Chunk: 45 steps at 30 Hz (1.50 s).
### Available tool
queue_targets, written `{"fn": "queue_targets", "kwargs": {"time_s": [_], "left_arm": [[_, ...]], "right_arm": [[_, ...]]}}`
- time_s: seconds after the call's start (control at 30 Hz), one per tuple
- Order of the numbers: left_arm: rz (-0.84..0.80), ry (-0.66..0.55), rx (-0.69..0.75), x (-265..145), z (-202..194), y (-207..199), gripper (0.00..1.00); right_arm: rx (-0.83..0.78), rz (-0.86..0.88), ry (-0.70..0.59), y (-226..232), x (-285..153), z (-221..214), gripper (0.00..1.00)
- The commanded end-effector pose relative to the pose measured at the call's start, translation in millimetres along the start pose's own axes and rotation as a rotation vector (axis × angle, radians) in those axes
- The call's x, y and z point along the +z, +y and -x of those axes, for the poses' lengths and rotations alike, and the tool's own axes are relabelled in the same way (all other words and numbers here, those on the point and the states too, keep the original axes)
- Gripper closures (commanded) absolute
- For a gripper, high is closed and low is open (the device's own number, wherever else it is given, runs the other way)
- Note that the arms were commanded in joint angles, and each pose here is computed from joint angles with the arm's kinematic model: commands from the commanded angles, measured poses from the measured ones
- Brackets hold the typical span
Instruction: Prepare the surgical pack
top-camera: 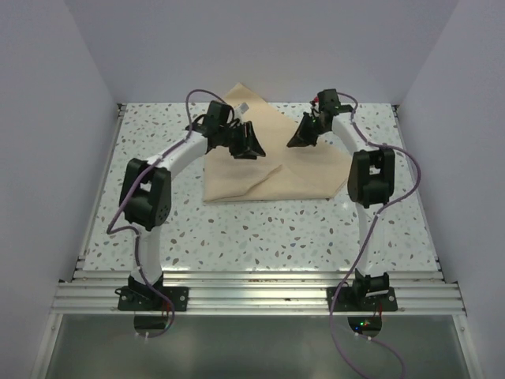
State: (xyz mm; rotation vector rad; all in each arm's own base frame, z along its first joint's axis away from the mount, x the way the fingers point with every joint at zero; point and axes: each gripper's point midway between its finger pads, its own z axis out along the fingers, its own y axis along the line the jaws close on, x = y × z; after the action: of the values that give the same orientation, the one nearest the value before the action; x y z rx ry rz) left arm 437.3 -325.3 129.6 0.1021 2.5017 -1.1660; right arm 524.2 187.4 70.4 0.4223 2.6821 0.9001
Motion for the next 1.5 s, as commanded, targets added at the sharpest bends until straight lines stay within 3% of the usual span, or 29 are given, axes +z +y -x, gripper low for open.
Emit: {"fn": "queue_targets", "kwargs": {"time_s": [0.0,0.13,0.2,0.4,0.53,0.77,1.0,1.17,1.47], "left_arm": [[0.0,-0.1,0.067,-67,9,-6,0.53],[-0.001,-0.019,0.059,-72,-41,18,0.75],[-0.019,0.015,0.015,-68,-64,26,0.78],[-0.045,0.085,0.016,-41,-88,37,0.85],[-0.001,0.125,-0.004,-32,-99,56,0.87],[0.013,0.127,0.021,-36,-95,54,0.87],[-0.019,0.11,0.029,-33,-79,43,0.88],[-0.035,0.107,0.018,-30,-70,37,0.88],[-0.018,0.099,0.022,-36,-66,34,0.89]], "right_arm": [[-0.138,0.114,-0.007,64,-50,-25,1.0],[-0.123,0.241,0.115,87,-40,-74,1.0],[-0.126,0.291,0.121,96,-35,-79,1.0],[-0.072,0.252,0.178,64,-5,-93,1.0],[-0.09,0.158,0.138,50,1,-79,1.0],[-0.224,-0.08,0.073,40,-65,-78,1.0],[-0.335,-0.298,0.159,12,-87,-149,1.0],[-0.318,-0.333,0.177,-2,-69,-169,1.0],[-0.296,-0.36,0.218,-28,-11,-164,1.0]]}}
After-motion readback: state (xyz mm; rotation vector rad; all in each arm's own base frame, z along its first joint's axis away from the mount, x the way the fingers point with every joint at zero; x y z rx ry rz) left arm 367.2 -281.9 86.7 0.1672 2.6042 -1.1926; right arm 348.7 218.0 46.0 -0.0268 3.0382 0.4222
